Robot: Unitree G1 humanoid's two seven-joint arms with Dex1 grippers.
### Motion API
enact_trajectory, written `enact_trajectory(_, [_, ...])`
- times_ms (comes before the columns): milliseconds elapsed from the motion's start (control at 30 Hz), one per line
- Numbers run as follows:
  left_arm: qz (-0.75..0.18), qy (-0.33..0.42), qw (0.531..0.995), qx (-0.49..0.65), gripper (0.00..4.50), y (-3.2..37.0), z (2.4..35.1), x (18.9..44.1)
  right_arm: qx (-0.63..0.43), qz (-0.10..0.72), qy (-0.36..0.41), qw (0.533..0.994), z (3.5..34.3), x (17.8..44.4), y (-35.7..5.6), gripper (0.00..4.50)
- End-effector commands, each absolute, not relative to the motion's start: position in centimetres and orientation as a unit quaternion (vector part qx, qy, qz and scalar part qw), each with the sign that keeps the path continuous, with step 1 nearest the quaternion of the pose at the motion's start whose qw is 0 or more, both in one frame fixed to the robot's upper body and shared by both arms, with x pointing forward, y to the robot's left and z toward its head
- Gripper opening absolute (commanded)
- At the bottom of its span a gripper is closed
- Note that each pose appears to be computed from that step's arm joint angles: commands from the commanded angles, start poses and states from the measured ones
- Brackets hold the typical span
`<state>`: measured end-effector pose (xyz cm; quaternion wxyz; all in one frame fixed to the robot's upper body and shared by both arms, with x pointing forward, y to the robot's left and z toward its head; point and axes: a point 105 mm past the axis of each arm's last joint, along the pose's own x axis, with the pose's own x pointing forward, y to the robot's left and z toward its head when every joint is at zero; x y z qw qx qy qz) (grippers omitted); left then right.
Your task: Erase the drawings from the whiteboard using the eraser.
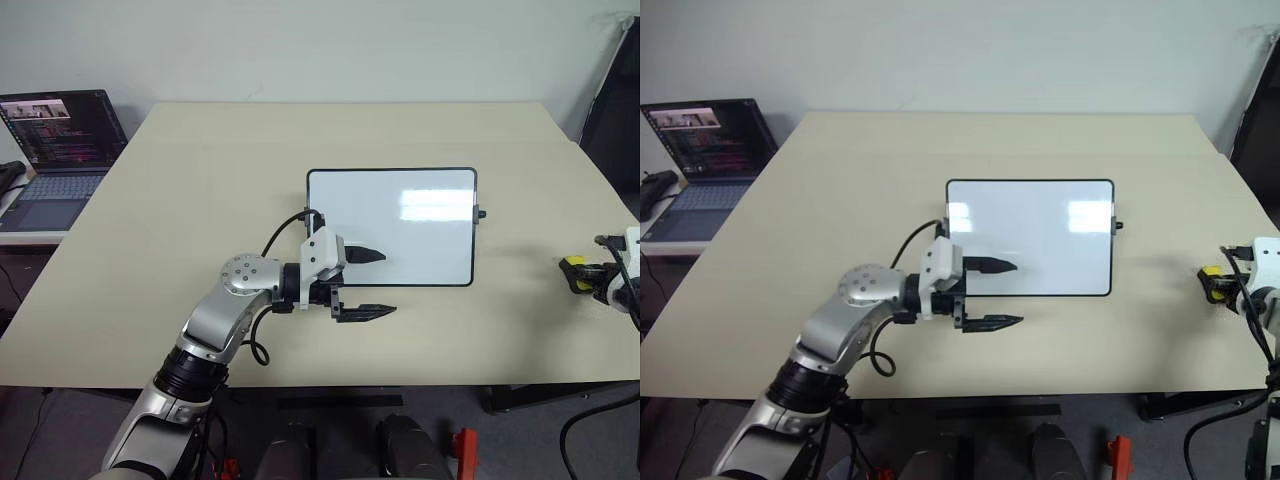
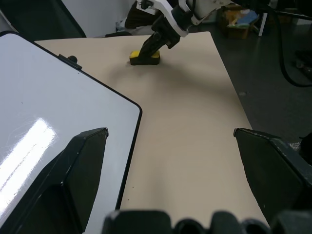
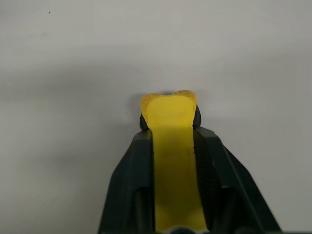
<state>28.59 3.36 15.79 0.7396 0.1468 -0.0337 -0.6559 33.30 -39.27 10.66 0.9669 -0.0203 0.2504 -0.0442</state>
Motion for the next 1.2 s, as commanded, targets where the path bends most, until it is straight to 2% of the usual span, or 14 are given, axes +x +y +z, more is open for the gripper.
enact_trajectory(33, [-0.651, -0.059, 0.741, 0.156, 4.5, 3.6, 16.8, 28.5, -0.043, -0.043, 0.224, 0.973, 12.7, 33.7, -39.6, 2.64])
enact_trajectory(200, [-0.625, -0.061, 0.762, 0.154, 4.5, 4.5, 16.9, 29.4, -0.058, -0.038, 0.207, 0.976, 14.4, 33.5, -39.6, 4.46])
enact_trajectory(300, [-0.592, -0.071, 0.79, 0.146, 4.5, 5.7, 17.9, 30.5, -0.074, -0.022, 0.177, 0.981, 16.5, 33.6, -38.6, 4.49])
enact_trajectory(433, [-0.469, -0.108, 0.869, 0.115, 4.5, 8.9, 20.9, 34.2, -0.089, 0.032, 0.044, 0.995, 20.8, 35.5, -34.3, 4.49])
enact_trajectory(533, [-0.323, -0.155, 0.928, 0.101, 4.5, 12.7, 23.5, 37.7, -0.068, 0.029, 0.005, 0.997, 19.7, 37.4, -32.2, 4.49])
enact_trajectory(600, [-0.228, -0.172, 0.951, 0.119, 4.5, 15.4, 24.3, 39.2, -0.043, 0.018, -0.01, 0.999, 18.6, 38.5, -31.5, 4.49])
enact_trajectory(700, [-0.141, -0.146, 0.966, 0.161, 4.5, 18.6, 22.9, 40.4, -0.013, 0.013, -0.01, 1.0, 16.8, 39.3, -30.8, 4.49])
enact_trajectory(867, [-0.076, -0.107, 0.979, 0.155, 4.5, 21.9, 19.7, 40.7, 0.013, 0.013, -0.018, 1.0, 15.6, 40.1, -29.8, 4.49])
enact_trajectory(1067, [-0.075, -0.054, 0.987, 0.13, 4.5, 22.0, 14.0, 40.8, 0.019, 0.021, -0.025, 0.999, 14.3, 40.5, -28.4, 4.49])
enact_trajectory(1200, [-0.069, -0.049, 0.987, 0.133, 4.5, 21.5, 12.4, 41.0, 0.022, 0.023, -0.04, 0.999, 14.2, 40.4, -27.4, 4.49])
